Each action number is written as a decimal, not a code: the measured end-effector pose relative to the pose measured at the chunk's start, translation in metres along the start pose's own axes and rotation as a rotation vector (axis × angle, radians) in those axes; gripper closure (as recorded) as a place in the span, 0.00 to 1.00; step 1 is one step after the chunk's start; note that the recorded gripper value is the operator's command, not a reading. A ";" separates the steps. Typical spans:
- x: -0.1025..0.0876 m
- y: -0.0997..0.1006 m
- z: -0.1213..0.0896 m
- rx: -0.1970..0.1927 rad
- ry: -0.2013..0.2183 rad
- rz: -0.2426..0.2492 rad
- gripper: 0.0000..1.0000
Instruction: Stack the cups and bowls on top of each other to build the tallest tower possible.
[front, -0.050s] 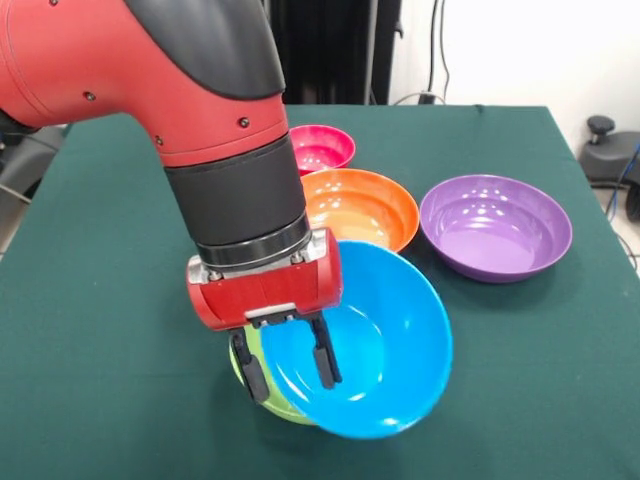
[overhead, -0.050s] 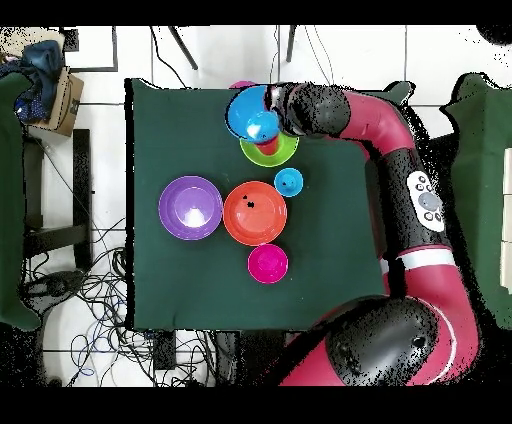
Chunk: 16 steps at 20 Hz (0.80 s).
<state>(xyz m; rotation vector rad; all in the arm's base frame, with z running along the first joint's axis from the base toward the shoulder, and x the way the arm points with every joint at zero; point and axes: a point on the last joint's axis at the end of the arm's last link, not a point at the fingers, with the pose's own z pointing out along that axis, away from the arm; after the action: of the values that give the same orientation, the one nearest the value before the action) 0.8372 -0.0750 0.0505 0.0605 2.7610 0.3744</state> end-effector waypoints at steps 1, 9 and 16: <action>0.001 -0.001 0.001 0.001 0.001 0.001 0.00; 0.005 -0.008 0.002 0.011 0.009 0.006 0.00; 0.007 -0.013 0.003 0.020 0.014 0.008 0.00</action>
<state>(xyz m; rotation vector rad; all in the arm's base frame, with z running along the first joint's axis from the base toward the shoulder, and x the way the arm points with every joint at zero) 0.8314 -0.0859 0.0421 0.0736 2.7789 0.3509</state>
